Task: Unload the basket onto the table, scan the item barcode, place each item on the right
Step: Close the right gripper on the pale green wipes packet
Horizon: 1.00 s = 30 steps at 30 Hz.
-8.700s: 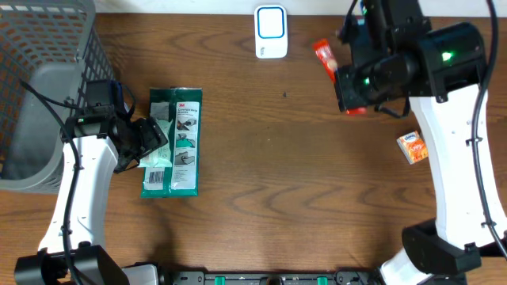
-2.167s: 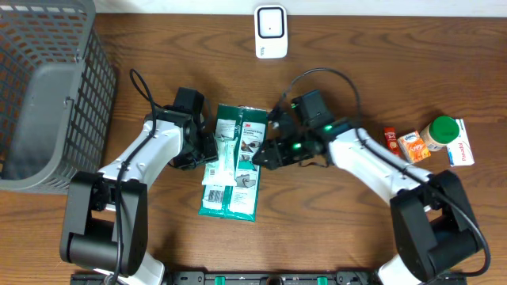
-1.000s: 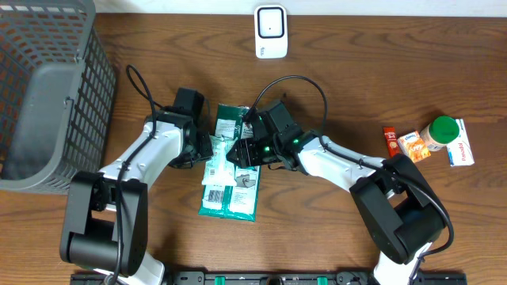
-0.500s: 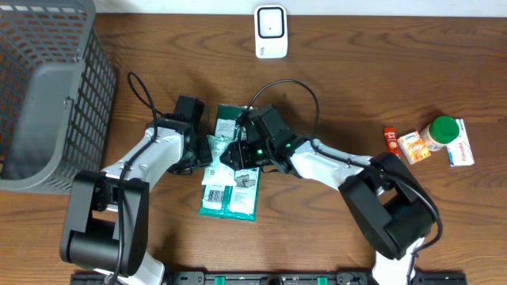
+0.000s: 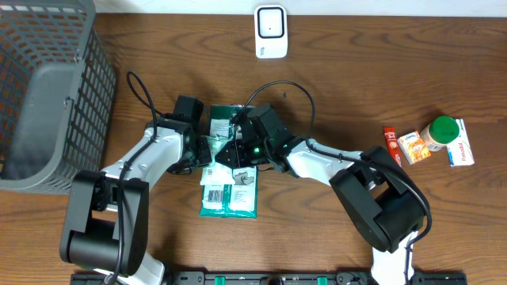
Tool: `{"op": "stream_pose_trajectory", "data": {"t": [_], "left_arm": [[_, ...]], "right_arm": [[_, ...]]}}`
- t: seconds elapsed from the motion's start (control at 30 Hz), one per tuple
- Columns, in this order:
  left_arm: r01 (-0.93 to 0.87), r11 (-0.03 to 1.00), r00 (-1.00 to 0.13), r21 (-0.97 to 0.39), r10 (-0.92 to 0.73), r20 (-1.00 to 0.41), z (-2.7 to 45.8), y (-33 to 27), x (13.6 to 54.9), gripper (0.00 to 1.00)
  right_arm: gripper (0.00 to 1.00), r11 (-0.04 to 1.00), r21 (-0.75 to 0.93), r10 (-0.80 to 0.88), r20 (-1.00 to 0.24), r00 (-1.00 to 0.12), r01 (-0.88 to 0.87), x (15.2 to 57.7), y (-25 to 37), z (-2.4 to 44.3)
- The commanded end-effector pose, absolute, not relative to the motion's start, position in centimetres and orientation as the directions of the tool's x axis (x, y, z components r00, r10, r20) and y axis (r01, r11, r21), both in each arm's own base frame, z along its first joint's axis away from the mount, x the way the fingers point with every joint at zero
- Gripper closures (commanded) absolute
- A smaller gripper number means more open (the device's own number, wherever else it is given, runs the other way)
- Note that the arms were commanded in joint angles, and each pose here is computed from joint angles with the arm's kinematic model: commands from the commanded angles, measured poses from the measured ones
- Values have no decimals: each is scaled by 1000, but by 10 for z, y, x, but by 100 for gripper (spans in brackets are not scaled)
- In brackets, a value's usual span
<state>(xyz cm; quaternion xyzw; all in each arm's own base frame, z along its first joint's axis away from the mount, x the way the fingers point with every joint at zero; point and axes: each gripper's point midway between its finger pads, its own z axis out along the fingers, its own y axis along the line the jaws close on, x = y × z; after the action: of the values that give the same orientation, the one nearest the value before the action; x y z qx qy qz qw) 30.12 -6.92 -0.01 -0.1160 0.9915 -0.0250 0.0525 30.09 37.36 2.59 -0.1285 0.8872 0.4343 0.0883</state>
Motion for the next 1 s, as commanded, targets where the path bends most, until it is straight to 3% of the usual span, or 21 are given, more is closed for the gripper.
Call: {"op": "stream_pose_trajectory", "data": {"t": [0.0, 0.17, 0.37, 0.43, 0.6, 0.83, 0.97], "left_arm": [[-220, 974, -970, -56, -224, -90, -3, -69, 299, 62], [-220, 974, -970, -57, -224, -93, -3, -69, 299, 62], [-220, 974, -970, -57, -224, -93, -3, -69, 299, 62], [-220, 974, -970, -57, -224, -93, -3, -69, 299, 62], [-220, 974, -970, -58, -224, -93, -3, -69, 299, 62], [-253, 964, -955, -81, -262, -141, 22, -60, 312, 55], [-276, 944, -929, -182, -311, -202, 57, -57, 322, 51]], "right_arm": [[70, 542, 779, -193, -248, -949, -314, 289, 383, 27], [64, 542, 768, -195, -280, -940, -341, 292, 383, 27], [65, 572, 739, -193, -300, -934, -356, 293, 384, 22], [69, 570, 737, -197, -308, -931, -364, 293, 385, 22], [93, 556, 719, -229, -350, -908, -417, 293, 385, 23], [91, 500, 707, -236, -444, -864, -500, 297, 383, 67], [99, 502, 692, -245, -462, -852, -519, 295, 373, 88]]}}
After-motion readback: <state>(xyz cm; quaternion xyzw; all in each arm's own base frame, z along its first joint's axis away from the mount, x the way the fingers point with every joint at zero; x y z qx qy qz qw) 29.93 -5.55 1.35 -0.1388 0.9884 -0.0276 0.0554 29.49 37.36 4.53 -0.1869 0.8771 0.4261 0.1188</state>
